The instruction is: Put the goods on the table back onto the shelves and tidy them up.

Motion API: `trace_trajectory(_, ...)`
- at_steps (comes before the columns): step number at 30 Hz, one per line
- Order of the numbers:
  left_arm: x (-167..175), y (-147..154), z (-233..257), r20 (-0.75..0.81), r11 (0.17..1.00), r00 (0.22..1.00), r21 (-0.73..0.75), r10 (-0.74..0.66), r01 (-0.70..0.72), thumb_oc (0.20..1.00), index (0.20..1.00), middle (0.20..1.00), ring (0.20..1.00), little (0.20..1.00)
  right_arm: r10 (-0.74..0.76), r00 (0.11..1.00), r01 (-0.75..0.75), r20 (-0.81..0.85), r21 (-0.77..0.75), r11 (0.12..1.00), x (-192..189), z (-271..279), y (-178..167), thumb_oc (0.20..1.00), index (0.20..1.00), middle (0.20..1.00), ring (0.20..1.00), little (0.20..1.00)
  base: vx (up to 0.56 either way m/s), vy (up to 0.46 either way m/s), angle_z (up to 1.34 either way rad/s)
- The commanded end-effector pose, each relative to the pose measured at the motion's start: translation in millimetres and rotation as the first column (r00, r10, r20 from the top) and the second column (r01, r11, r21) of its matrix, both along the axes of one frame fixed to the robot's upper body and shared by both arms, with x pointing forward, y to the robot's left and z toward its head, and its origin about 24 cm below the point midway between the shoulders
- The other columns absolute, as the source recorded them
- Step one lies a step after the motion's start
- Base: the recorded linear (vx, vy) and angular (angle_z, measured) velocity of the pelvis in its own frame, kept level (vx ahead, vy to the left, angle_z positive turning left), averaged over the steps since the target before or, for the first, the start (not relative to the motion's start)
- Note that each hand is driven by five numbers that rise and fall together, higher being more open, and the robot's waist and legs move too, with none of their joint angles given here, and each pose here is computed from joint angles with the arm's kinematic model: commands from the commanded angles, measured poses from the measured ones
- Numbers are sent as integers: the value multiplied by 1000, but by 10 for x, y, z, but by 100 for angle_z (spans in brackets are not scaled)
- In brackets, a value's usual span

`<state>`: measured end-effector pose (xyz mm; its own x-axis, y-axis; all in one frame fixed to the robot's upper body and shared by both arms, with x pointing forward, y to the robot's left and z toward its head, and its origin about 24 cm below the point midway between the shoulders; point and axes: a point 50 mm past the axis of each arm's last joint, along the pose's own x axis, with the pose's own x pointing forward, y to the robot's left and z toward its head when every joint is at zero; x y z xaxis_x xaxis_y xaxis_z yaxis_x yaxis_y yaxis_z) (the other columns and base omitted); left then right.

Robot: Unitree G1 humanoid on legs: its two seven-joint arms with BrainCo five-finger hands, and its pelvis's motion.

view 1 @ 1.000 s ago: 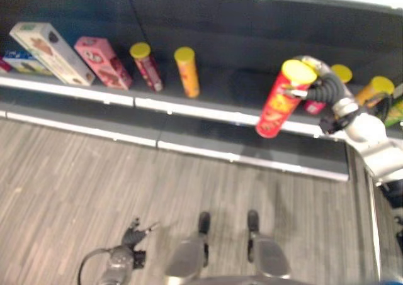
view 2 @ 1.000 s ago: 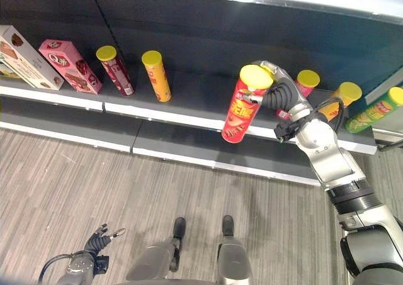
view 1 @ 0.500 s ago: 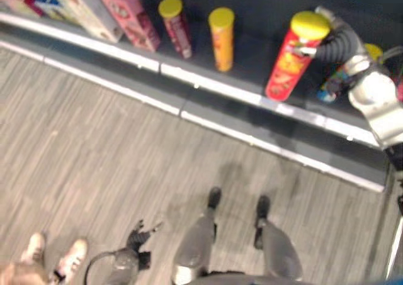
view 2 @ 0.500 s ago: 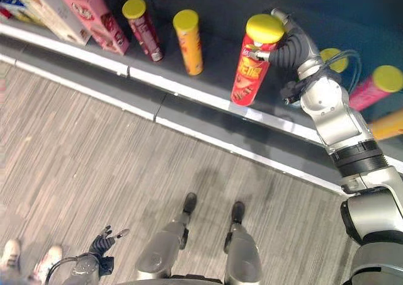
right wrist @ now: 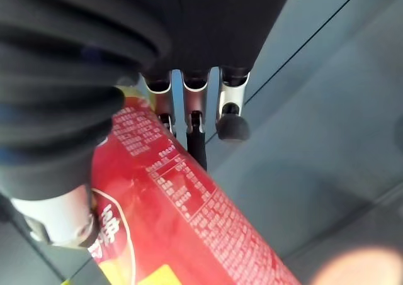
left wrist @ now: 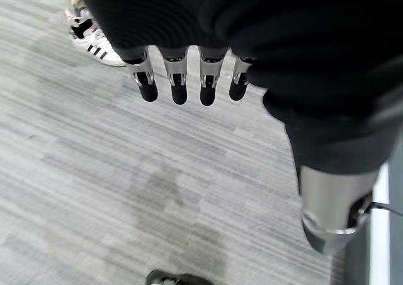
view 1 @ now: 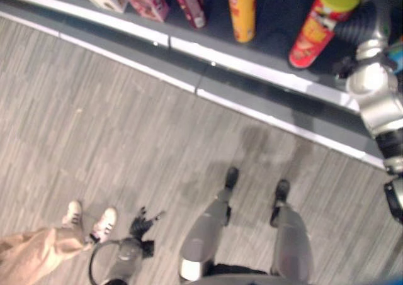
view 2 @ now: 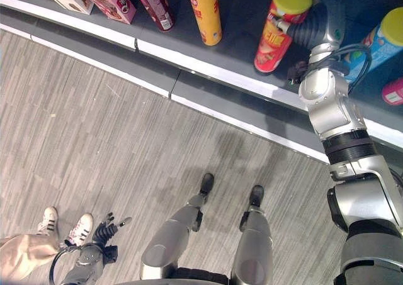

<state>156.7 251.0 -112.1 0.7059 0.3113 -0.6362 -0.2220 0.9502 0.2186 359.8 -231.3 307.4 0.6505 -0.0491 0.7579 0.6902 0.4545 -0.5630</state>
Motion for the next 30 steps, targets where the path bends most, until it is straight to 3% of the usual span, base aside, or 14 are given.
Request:
trace_trajectory(1,-10,141,70,23,999,1000,53,11,-12,1000,1000,1000,1000,1000,5,960,-3,281,-10,1000,-222,670,74,200,200,200,200,200,-27,16,-6)
trace_trajectory(30,92,46,84,56,999,998,41,20,-23,1000,1000,1000,1000,1000,-13,968,32,252,-69,997,-143,796,141,200,200,200,200,200,6,-3,0)
